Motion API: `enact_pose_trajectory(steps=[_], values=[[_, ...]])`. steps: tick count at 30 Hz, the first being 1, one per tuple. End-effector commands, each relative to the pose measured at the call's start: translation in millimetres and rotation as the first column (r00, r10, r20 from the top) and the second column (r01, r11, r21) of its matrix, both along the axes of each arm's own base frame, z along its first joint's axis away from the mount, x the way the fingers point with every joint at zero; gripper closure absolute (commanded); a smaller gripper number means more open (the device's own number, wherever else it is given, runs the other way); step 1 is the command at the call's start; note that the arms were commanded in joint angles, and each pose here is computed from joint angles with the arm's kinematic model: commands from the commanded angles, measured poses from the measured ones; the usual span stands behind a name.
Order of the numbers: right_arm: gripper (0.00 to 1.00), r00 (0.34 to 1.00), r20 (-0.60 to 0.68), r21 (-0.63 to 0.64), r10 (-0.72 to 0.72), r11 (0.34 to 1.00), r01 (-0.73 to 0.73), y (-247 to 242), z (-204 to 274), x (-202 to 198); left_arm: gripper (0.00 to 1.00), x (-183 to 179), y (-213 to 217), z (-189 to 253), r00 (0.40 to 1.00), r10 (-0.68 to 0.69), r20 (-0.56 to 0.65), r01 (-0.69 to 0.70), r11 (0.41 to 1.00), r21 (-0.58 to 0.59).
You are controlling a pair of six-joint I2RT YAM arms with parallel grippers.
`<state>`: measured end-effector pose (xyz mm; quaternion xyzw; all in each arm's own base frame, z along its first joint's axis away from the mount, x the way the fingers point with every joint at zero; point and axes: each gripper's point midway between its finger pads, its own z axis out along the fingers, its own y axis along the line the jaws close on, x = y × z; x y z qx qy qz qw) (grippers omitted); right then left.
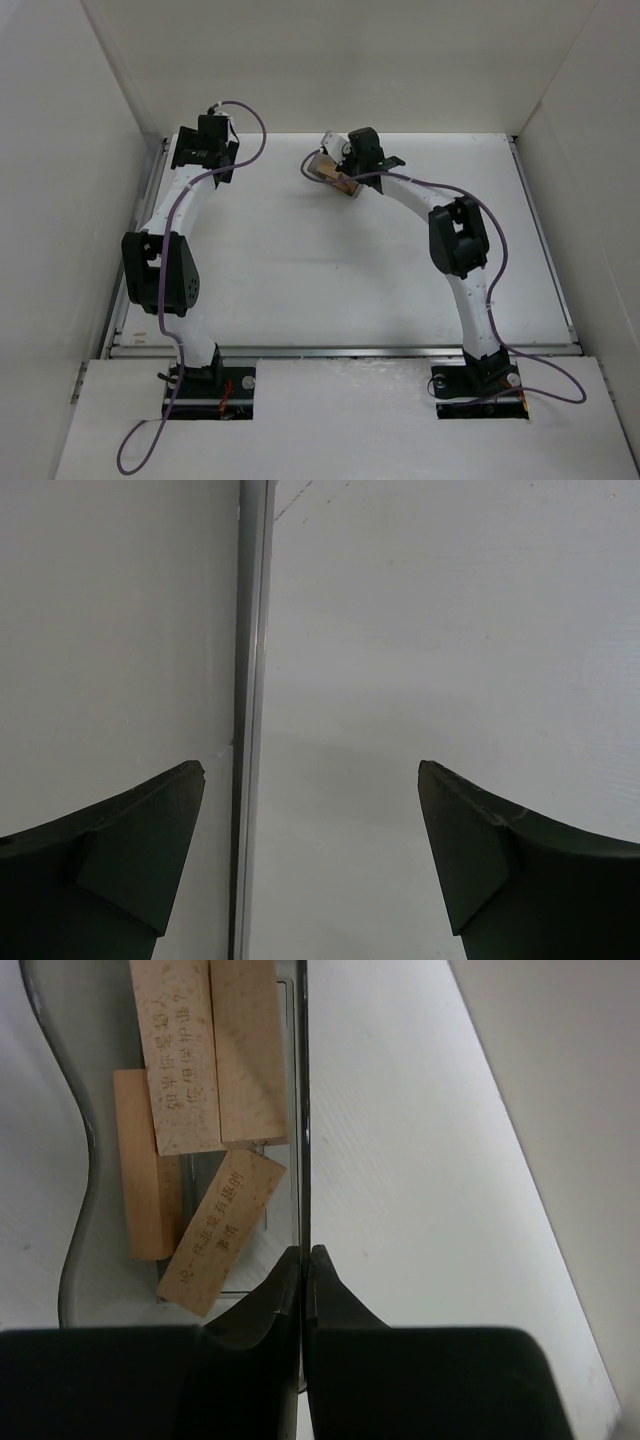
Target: Build the wood block tower
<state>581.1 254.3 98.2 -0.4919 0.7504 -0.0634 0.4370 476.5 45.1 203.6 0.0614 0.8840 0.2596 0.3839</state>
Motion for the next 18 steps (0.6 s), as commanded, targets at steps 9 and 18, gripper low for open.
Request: enact_pose_trajectory(steps=[9, 18], values=[[1.00, 0.756, 0.418, -0.067, -0.503, 0.813, 0.578, -45.9, 52.5, -14.1, 0.15, 1.7, 6.2, 30.7, 0.981, 0.121, 0.149, -0.113, 0.992, -0.062], [0.64, 0.825, 0.378, -0.112, -0.421, 0.863, 0.492, 5.6, 41.3, -47.1, 0.15, -4.0, 5.4, 29.0, 0.980, 0.115, 0.161, -0.105, 0.992, -0.070]])
